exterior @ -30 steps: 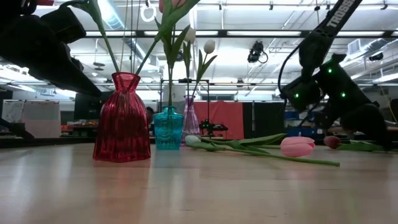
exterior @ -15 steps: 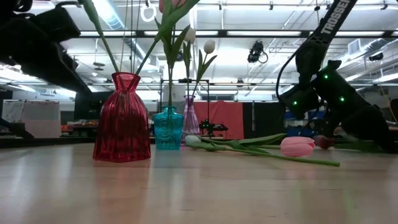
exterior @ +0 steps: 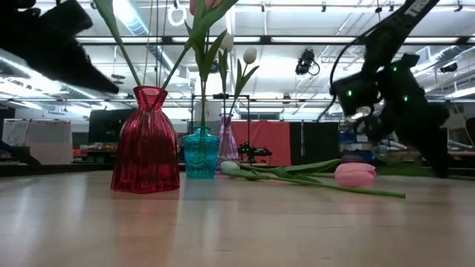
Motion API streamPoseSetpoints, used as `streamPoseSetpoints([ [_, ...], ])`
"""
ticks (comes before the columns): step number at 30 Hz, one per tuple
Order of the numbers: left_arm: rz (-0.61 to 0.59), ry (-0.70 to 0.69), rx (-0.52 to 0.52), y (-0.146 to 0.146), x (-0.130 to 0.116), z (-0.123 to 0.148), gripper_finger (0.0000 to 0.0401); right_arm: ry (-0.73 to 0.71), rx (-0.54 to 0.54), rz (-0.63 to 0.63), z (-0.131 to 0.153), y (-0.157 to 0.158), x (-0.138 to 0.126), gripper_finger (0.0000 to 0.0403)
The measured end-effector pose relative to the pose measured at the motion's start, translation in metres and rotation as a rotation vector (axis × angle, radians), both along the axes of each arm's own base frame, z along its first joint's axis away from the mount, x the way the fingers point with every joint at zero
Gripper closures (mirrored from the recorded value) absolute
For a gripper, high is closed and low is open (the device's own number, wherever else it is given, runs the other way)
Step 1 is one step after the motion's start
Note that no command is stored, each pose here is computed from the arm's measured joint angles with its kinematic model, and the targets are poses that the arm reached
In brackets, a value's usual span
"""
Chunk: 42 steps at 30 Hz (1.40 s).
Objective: Sort flowers into vase by color
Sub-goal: Put the red flower into the red vase
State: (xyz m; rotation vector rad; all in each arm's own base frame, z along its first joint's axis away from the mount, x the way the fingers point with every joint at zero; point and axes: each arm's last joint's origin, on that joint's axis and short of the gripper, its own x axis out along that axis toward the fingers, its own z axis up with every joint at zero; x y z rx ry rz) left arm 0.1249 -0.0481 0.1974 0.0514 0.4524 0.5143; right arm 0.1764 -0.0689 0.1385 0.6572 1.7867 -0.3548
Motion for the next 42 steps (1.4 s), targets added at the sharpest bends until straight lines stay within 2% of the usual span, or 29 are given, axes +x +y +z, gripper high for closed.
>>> streamPoseSetpoints([
  [3,0.079,-0.079,0.07,0.003,-0.001,0.008,0.0192,-0.123,0.028,0.038,0.013,0.006,0.003,0.0399],
  [7,0.156,-0.163,0.161,0.006,0.0,0.021,0.0192,-0.255,-0.016,0.073,0.037,0.012,0.006,0.04],
  [11,0.126,-0.233,0.169,0.007,0.005,0.038,0.0192,-0.419,-0.075,0.103,0.064,0.017,0.009,0.04],
  [14,0.088,-0.28,0.184,0.01,0.006,0.054,0.0192,-0.602,-0.139,0.133,0.093,0.021,0.013,0.04],
  [18,0.084,-0.308,0.21,0.016,0.003,0.08,0.0192,-0.89,-0.288,0.169,0.133,0.027,0.018,0.0399],
  [21,0.027,-0.321,0.18,0.016,0.006,0.086,0.0192,-1.084,-0.354,0.184,0.157,0.032,0.017,0.0399],
  [23,0.044,-0.277,0.185,0.015,0.013,0.08,0.0192,-1.156,-0.375,0.189,0.166,0.034,0.016,0.0399],
  [29,0.22,-0.163,0.203,0.029,0.04,0.058,0.0192,-1.133,-0.431,0.178,0.163,0.032,0.021,0.0398],
  [33,0.248,-0.022,0.192,0.042,0.047,0.04,0.0192,-1.094,-0.394,0.183,0.154,0.031,0.03,0.0398],
  [35,0.269,0.021,0.164,0.048,0.045,0.039,0.0192,-1.074,-0.389,0.187,0.15,0.03,0.034,0.0398],
  [38,0.243,0.02,0.108,0.052,0.043,0.05,0.0192,-1.074,-0.39,0.191,0.147,0.029,0.04,0.0398],
  [42,0.12,-0.033,0.049,0.05,0.046,0.075,0.0193,-1.186,-0.382,0.219,0.154,0.029,0.047,0.0398],
])
